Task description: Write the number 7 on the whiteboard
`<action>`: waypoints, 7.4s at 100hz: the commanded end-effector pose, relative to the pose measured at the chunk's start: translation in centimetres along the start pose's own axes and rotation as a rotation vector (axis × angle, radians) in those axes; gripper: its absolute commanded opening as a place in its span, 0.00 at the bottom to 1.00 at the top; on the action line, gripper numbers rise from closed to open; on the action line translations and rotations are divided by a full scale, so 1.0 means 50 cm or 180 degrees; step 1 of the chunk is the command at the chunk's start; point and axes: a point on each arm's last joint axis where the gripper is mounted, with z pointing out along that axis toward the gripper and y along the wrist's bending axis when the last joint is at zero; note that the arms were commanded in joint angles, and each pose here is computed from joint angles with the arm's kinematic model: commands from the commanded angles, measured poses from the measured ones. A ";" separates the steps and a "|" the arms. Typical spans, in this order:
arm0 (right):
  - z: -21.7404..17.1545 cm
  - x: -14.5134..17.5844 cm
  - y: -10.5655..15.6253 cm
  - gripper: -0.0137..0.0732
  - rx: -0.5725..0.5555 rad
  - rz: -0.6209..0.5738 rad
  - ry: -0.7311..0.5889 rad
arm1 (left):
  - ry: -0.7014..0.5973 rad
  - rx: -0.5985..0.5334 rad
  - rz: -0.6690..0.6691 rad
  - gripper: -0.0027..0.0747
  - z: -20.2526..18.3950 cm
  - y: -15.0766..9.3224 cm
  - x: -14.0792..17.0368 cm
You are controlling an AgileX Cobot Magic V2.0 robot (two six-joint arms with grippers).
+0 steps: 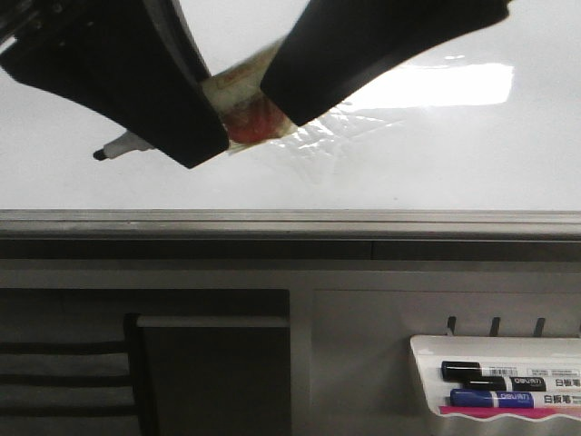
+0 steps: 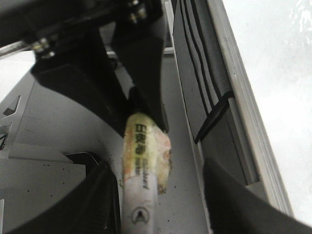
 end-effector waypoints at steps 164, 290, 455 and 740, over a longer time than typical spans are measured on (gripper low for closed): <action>-0.221 0.156 0.096 0.10 0.1876 0.1581 0.0129 | -0.0821 -0.1342 -0.2222 0.48 -0.175 0.032 0.173; -0.133 0.038 -0.061 0.10 0.1618 0.1849 -0.0320 | -0.0973 -0.1402 -0.2302 0.25 -0.163 0.027 0.182; -0.018 0.107 -0.104 0.10 0.1192 0.2012 0.0562 | -0.1017 -0.1435 -0.2302 0.25 -0.164 0.029 0.181; -0.247 0.024 0.093 0.59 0.1126 0.0266 0.0276 | -0.0436 -0.1773 -0.2842 0.01 -0.101 0.180 0.185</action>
